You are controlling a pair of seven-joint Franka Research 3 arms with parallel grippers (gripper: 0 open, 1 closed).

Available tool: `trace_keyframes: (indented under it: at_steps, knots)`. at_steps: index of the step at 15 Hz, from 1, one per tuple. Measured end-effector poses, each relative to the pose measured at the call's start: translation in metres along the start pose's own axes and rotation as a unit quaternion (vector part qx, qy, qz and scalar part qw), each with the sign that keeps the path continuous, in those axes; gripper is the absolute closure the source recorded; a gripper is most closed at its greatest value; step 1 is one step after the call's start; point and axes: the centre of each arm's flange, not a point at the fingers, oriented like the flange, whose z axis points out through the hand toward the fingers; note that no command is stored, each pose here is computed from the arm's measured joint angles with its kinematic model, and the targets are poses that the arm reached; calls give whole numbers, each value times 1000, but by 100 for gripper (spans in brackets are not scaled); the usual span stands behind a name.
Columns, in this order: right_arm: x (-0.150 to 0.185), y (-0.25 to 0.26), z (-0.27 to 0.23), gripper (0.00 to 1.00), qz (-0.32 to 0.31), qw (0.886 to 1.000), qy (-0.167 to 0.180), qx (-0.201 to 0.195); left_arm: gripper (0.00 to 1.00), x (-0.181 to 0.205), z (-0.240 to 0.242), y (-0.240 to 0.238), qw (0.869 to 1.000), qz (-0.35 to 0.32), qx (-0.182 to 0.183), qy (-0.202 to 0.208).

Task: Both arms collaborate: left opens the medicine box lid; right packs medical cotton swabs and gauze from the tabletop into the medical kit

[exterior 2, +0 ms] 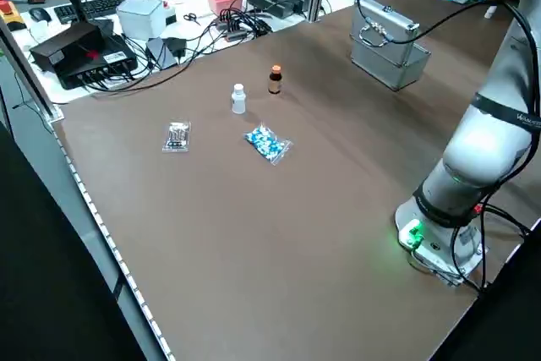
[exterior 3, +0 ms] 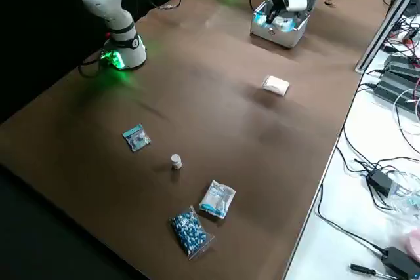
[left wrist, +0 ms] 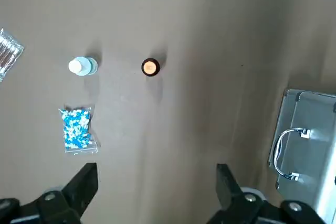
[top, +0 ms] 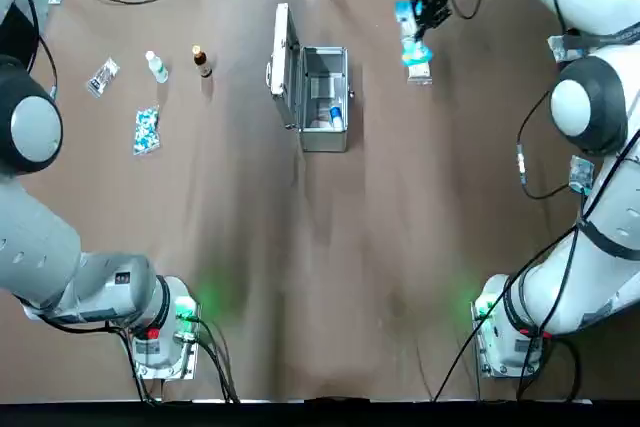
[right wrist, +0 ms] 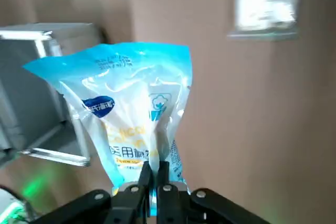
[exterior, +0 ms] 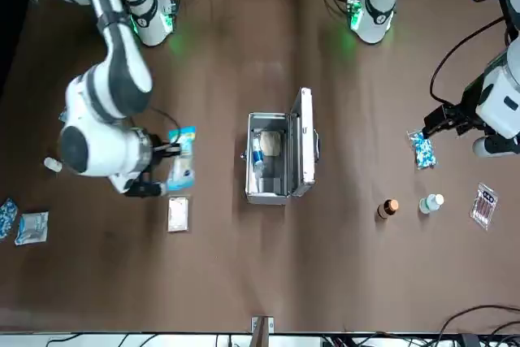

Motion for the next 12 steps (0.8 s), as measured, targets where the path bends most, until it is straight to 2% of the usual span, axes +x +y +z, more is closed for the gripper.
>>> trace_keyframes:
  at_steps: [4, 6, 7, 12]
  knots:
    - [-18, -80, 33, 94, -16, 999, 12, 26, 0, 0, 0, 0, 1000, 0, 0, 0]
    - [-21, -113, 53, 94, -3, 998, 31, 47, 0, 0, 0, 0, 1000, 0, 0, 0]
    - [-21, -137, 79, 94, 19, 997, 38, 61, 0, 0, 0, 0, 1000, 0, 1, 0]
    - [-22, -167, 147, 92, 62, 995, 15, 70, 0, 0, 0, 0, 1000, 0, 1, 1]
